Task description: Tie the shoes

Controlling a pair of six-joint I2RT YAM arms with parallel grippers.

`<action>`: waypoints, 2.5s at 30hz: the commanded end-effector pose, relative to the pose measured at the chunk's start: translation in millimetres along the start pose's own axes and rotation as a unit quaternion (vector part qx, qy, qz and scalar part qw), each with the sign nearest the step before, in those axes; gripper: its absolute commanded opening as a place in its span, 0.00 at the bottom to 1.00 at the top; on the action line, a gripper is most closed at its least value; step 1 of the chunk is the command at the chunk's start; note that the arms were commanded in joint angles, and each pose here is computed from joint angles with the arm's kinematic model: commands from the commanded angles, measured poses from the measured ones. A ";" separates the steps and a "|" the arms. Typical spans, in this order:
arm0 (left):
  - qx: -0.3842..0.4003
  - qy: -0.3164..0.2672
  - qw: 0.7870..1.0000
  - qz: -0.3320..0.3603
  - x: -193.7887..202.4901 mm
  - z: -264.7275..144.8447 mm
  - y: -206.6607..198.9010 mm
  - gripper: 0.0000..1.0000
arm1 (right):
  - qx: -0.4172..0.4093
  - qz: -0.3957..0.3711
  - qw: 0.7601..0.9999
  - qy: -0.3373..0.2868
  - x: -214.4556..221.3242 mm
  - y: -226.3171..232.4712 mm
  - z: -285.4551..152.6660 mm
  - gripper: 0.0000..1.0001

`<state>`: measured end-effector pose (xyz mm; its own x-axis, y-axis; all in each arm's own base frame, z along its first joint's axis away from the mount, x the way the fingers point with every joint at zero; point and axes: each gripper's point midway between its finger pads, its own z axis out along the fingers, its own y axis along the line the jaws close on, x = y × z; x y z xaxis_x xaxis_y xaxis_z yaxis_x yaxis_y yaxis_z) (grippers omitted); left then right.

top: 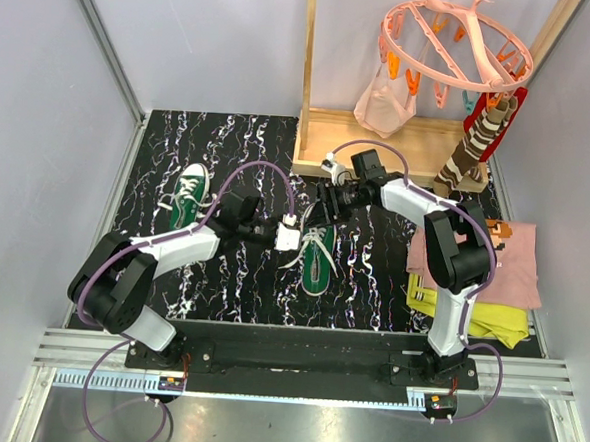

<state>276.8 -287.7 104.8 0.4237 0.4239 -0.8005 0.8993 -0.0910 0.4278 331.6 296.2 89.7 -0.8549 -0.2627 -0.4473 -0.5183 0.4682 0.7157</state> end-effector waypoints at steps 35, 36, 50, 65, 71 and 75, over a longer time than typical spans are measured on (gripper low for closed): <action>-0.006 -0.025 0.999 0.022 -14.7 -0.5 10.9 0.00 | 0.027 -0.033 0.999 0.002 -14.3 15.4 -8.6 0.00; -0.009 -0.024 0.999 0.020 -15.7 -1.6 11.7 0.00 | 0.028 -0.036 0.999 -0.004 -15.4 19.9 -14.3 0.00; -0.028 -0.011 0.967 -0.252 -27.9 -4.4 22.5 0.00 | 0.060 -0.015 0.998 -0.010 21.5 1.6 -45.8 0.00; -0.065 0.027 0.839 -0.539 5.4 -8.7 32.6 0.00 | 0.083 -0.029 0.996 -0.009 33.9 -15.0 -55.3 0.00; -0.078 0.023 0.799 -0.596 19.1 -15.2 45.4 0.00 | 0.098 -0.029 0.995 -0.012 41.6 -21.6 -63.7 0.00; -0.085 0.030 0.799 -0.595 22.3 -17.3 45.8 0.00 | 0.105 -0.031 0.994 -0.015 46.9 -24.7 -70.1 0.00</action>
<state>313.2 -264.3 98.2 -0.7314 0.1995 -0.6522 0.6431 0.5201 -0.5621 300.0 224.2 78.3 -0.8510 -0.2719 -0.4494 -0.5142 0.6060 0.6070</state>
